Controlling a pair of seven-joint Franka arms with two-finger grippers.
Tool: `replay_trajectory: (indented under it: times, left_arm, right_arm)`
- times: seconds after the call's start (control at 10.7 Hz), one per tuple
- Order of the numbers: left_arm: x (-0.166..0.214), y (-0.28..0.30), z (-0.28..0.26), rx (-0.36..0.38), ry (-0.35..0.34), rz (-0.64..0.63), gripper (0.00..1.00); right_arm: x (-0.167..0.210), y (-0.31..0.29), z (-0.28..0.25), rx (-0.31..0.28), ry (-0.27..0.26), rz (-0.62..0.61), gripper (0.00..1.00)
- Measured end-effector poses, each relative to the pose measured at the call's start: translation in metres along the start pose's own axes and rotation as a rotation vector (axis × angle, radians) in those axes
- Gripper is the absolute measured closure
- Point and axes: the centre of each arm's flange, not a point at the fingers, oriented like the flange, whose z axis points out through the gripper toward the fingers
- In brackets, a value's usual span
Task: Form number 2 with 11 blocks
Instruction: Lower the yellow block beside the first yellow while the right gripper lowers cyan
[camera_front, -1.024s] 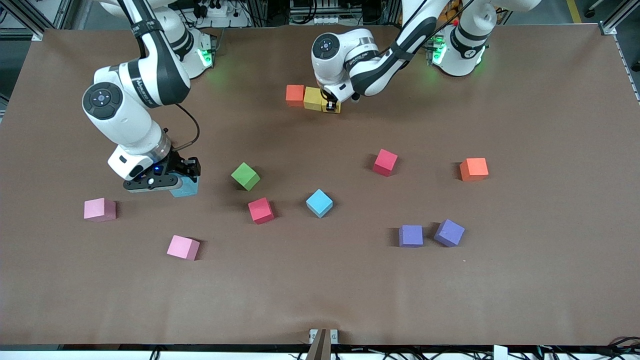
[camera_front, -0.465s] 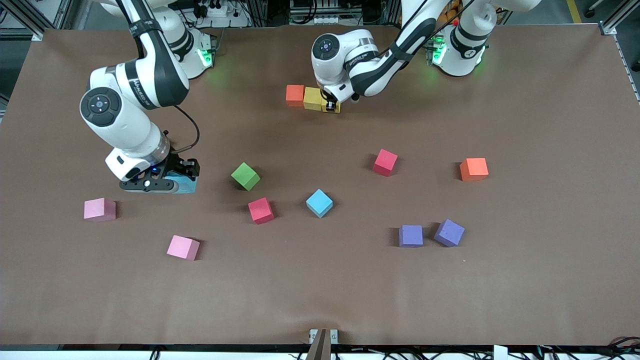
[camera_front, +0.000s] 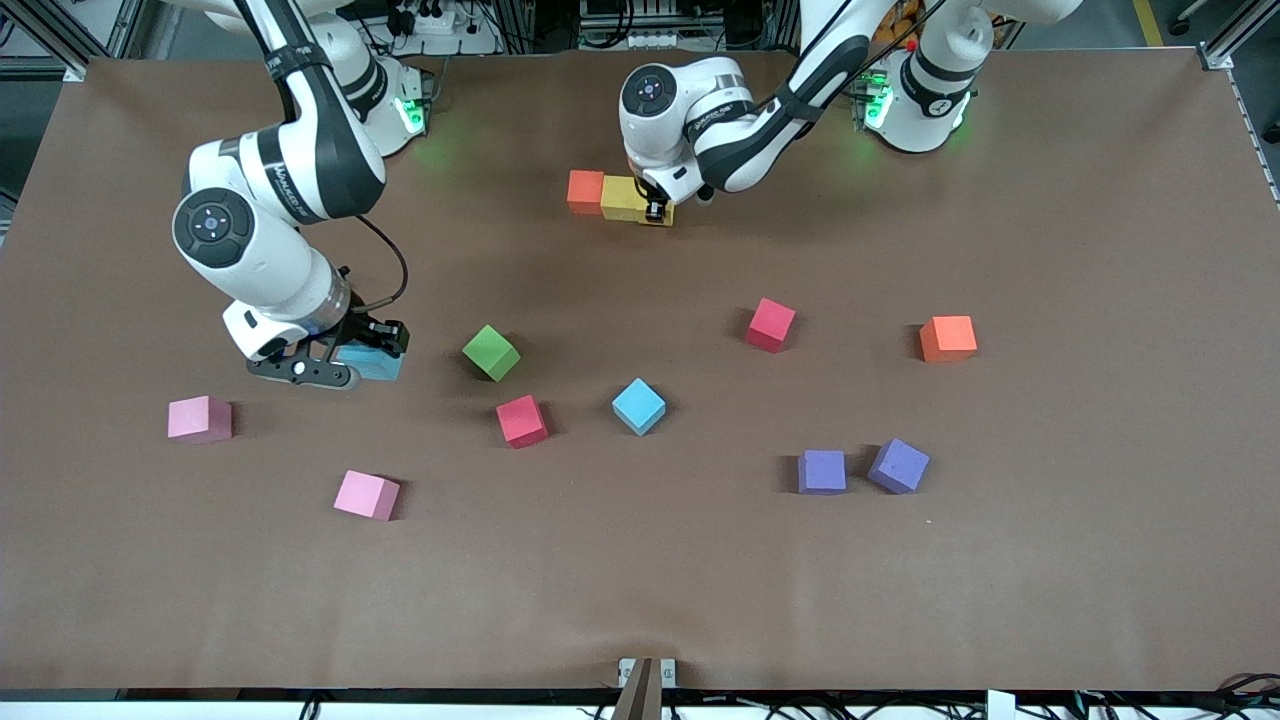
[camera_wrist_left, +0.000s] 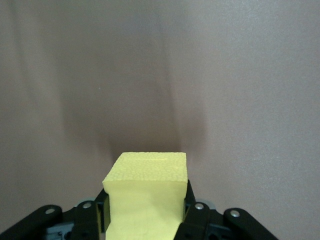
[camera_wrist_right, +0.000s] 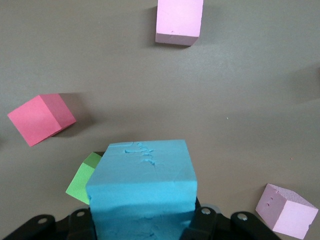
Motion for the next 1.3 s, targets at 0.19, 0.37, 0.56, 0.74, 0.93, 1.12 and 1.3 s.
replay_trajectory:
  times: [0.19, 0.37, 0.56, 0.74, 0.93, 1.12, 1.3]
  left_arm:
    - [-0.0003, 0.0003, 0.0045, 0.010, 0.001, -0.001, 0.45]
    - [-0.0013, -0.0002, 0.0089, 0.016, -0.005, 0.000, 0.45]
    - [-0.0021, -0.0013, 0.0103, 0.018, -0.005, 0.002, 0.45]
    - [-0.0023, -0.0013, 0.0103, 0.018, -0.006, 0.002, 0.42]
    - [-0.0038, -0.0014, 0.0091, 0.016, -0.008, 0.004, 0.30]
    - [-0.0054, -0.0021, 0.0081, 0.015, -0.010, 0.009, 0.08]
    - [-0.0064, -0.0011, 0.0063, 0.015, -0.007, 0.011, 0.00]
  right_arm:
    - [-0.0013, -0.0030, -0.0003, 0.001, -0.001, -0.004, 0.39]
    - [-0.0017, -0.0041, -0.0004, 0.001, -0.001, -0.006, 0.39]
    - [-0.0030, -0.0070, -0.0005, 0.002, -0.001, -0.011, 0.39]
    - [-0.0039, -0.0091, -0.0005, 0.002, -0.001, -0.015, 0.39]
    - [-0.0041, -0.0095, -0.0005, 0.002, -0.001, -0.016, 0.39]
    - [-0.0042, -0.0098, -0.0005, 0.002, -0.001, -0.016, 0.39]
    - [-0.0043, -0.0099, -0.0005, 0.002, -0.001, -0.017, 0.39]
